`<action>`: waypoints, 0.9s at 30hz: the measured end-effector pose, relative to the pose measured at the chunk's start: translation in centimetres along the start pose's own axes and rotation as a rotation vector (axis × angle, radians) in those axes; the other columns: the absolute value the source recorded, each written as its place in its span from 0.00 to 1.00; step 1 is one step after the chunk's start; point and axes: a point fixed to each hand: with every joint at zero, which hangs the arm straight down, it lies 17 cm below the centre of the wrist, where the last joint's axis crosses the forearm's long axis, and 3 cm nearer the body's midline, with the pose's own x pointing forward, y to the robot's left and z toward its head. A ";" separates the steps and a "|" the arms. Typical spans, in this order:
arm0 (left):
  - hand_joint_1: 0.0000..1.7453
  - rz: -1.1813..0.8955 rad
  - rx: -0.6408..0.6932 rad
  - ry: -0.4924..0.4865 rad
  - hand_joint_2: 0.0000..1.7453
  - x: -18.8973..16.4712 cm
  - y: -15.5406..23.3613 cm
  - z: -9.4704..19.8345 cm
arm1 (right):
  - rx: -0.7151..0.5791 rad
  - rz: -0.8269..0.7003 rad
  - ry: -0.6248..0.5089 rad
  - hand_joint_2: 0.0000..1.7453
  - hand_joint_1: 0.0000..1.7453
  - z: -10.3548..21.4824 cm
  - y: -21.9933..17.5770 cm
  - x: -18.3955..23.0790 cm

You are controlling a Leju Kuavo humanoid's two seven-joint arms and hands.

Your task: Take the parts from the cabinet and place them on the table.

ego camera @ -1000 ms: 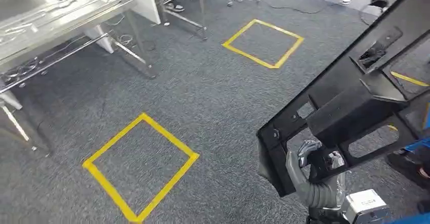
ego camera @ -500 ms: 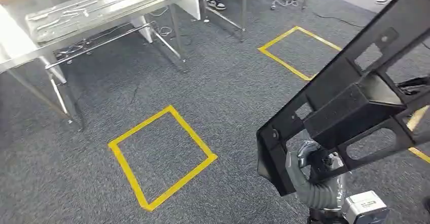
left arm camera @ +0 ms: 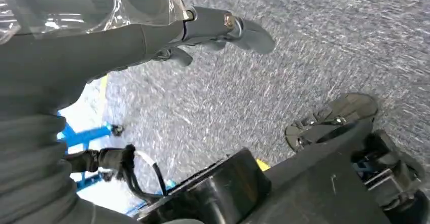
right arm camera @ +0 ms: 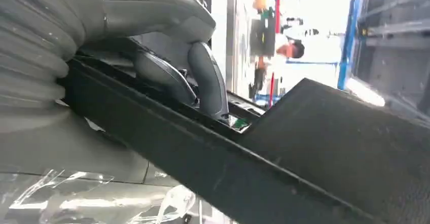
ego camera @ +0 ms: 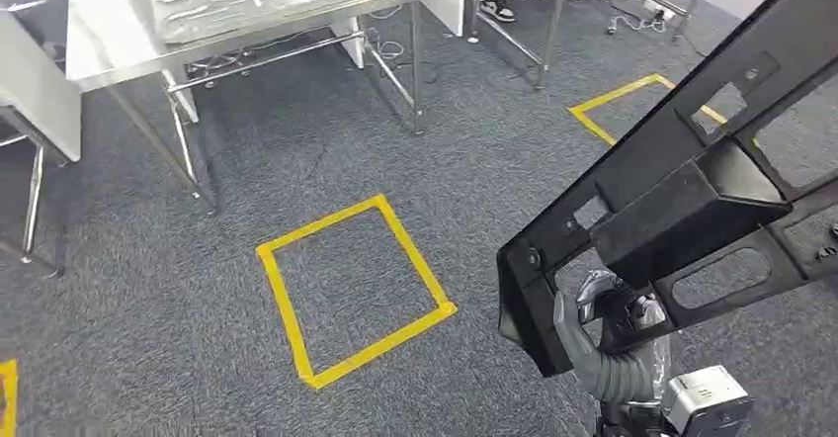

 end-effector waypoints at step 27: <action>0.00 -0.045 0.081 -0.029 1.00 0.2 1.4 -0.1 | -0.121 0.322 -0.007 1.00 1.00 0.3 -2.4 -0.2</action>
